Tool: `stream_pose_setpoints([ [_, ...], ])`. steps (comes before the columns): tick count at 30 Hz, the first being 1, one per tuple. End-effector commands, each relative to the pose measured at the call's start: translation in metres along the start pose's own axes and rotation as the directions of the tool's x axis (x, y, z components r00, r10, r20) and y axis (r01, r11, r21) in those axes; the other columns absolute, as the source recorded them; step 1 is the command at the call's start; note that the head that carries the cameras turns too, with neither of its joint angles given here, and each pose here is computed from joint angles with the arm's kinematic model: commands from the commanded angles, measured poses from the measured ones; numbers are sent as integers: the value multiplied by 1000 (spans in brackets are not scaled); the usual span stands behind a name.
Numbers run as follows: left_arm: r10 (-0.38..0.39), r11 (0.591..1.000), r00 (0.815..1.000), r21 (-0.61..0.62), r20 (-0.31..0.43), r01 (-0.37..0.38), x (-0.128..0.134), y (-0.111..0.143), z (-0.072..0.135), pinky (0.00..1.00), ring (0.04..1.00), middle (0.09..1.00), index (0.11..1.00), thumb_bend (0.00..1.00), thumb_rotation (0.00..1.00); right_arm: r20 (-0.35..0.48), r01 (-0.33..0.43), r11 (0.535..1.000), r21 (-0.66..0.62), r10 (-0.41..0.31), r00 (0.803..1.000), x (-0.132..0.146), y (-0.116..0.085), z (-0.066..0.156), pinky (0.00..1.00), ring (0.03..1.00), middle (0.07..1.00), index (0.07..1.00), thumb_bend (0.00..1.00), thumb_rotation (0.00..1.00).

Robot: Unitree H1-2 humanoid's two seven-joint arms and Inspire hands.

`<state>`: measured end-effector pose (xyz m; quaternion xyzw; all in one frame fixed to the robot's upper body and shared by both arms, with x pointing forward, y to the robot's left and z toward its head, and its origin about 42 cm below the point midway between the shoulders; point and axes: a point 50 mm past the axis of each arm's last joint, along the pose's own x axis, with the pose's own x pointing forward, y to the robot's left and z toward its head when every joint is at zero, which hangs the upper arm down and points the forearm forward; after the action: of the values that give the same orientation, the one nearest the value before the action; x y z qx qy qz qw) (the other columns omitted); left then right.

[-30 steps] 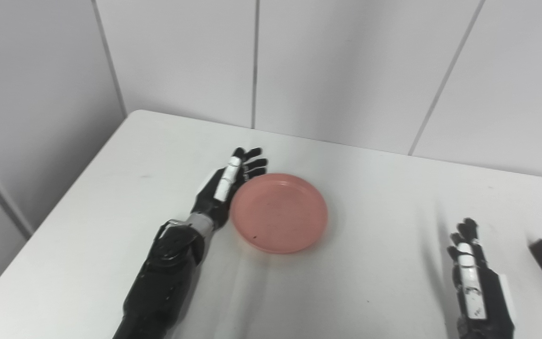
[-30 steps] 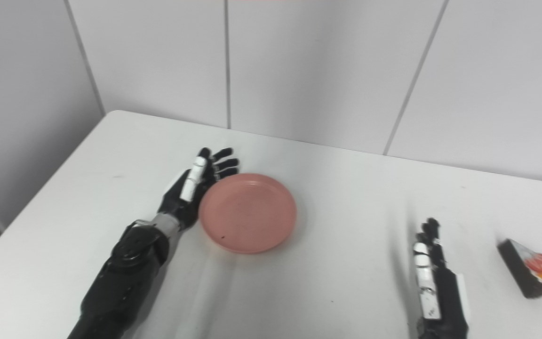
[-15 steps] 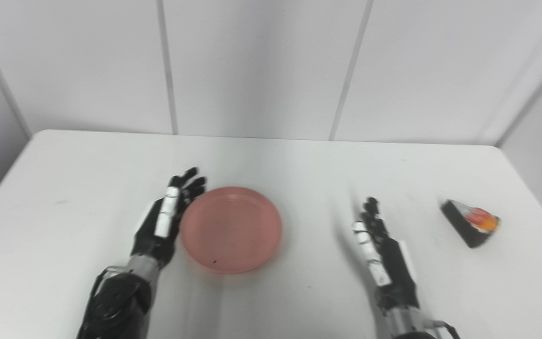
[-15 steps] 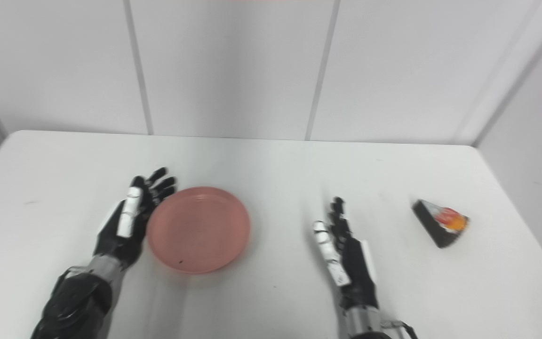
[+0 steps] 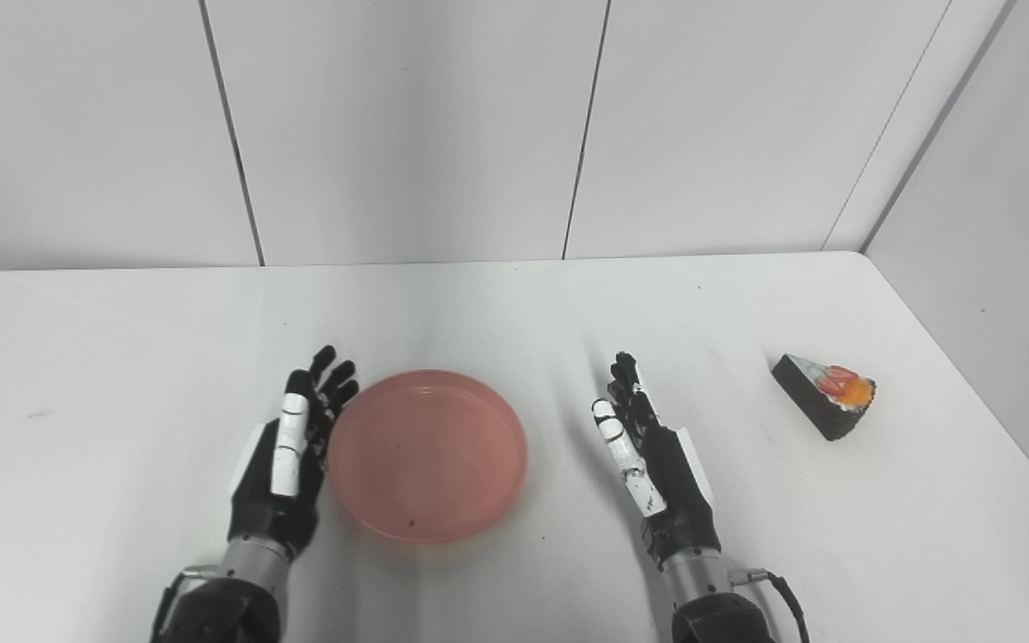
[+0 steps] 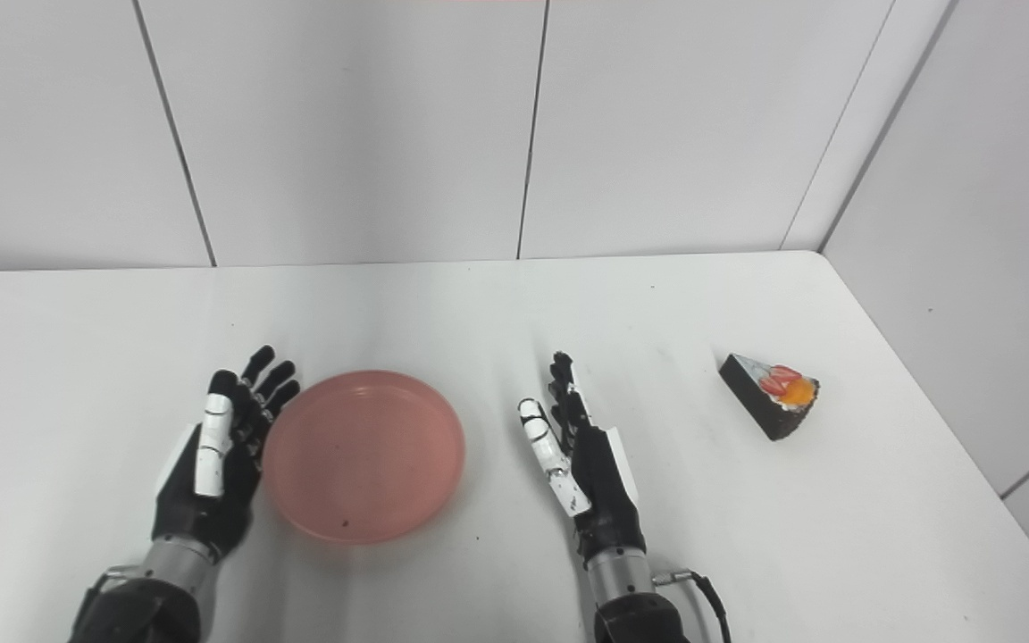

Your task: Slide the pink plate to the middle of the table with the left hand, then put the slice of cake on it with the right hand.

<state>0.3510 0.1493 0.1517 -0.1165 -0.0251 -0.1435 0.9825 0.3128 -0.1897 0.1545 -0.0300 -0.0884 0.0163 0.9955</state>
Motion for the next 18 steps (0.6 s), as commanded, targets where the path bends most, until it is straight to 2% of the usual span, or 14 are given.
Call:
stream_pose_setpoints([
  [1,-21,1000,999,-4,38,21,0,-6,5,975,971,961,956,721,969,104,3,1000,4,-3,995,6,0,17,1000,994,1000,1000,564,820],
  [5,-25,1000,999,-5,41,25,0,-11,2,975,977,976,970,716,961,112,5,1000,10,-6,994,8,-3,19,1000,994,1000,1000,543,811],
  [10,-40,999,998,11,42,39,4,-12,-1,1000,999,1000,993,734,957,114,25,1000,-6,-24,993,11,-14,26,1000,1000,996,1000,573,812],
  [14,-25,999,999,21,39,24,9,-14,-3,988,991,991,984,737,960,155,80,997,-21,-76,985,19,-32,40,1000,976,970,981,573,790],
  [18,-28,999,999,32,37,27,14,-19,-4,980,986,985,981,721,976,215,110,989,-97,-87,973,27,-59,55,1000,985,968,977,582,796],
])
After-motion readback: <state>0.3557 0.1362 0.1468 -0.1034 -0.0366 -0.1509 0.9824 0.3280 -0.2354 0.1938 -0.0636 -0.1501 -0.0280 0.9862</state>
